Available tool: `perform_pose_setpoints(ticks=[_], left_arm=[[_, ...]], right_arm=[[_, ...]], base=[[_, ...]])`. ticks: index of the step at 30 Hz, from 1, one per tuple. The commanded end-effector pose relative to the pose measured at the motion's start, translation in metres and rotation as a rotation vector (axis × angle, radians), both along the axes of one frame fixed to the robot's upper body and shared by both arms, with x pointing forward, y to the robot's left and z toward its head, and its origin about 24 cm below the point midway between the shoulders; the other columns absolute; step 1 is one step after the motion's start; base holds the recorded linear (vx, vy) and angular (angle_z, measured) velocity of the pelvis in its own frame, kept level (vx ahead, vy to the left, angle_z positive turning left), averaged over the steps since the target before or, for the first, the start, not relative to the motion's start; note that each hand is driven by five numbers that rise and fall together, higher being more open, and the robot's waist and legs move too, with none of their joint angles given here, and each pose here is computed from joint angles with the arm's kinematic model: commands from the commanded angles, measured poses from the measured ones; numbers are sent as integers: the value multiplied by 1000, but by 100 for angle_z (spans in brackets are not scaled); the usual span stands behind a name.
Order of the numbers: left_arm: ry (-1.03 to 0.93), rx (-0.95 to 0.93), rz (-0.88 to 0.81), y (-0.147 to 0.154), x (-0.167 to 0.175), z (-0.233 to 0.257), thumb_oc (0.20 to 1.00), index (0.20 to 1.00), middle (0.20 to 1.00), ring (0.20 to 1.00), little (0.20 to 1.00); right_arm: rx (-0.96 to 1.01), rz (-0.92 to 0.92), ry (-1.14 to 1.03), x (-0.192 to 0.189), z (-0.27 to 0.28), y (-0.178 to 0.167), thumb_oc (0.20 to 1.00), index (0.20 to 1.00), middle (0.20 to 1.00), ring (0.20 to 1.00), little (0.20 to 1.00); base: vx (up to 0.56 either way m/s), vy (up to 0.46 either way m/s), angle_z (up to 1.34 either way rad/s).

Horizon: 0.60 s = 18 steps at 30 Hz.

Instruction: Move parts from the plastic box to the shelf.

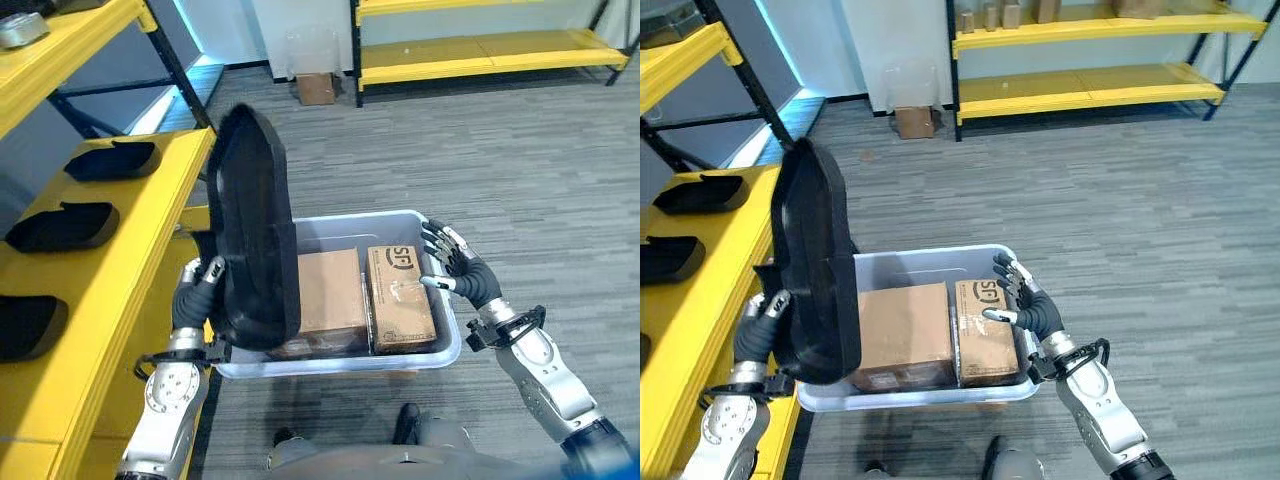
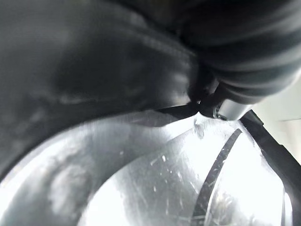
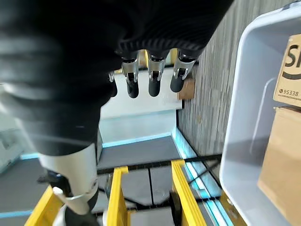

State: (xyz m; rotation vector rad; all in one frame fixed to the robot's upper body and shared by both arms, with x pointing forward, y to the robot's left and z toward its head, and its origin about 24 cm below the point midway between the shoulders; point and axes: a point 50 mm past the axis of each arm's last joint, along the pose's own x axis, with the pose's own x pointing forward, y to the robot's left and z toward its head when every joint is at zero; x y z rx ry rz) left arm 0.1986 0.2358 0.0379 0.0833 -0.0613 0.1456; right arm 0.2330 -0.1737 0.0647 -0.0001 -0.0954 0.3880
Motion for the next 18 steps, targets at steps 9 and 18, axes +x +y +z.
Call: perform_pose_setpoints(ticks=[9,18], left_arm=[[-328,3,-148,-18,32,72,200,200,200,200,200],[-351,53,-198,-19,35,82,200,200,200,200,200]], right_arm=[[124,-106,-100,-4,18,-10,1000,1000,1000,1000,1000],[178,-212,-53,-13,7,-21,1000,1000,1000,1000,1000]], base=[[-162,90,78],[-52,366,101]])
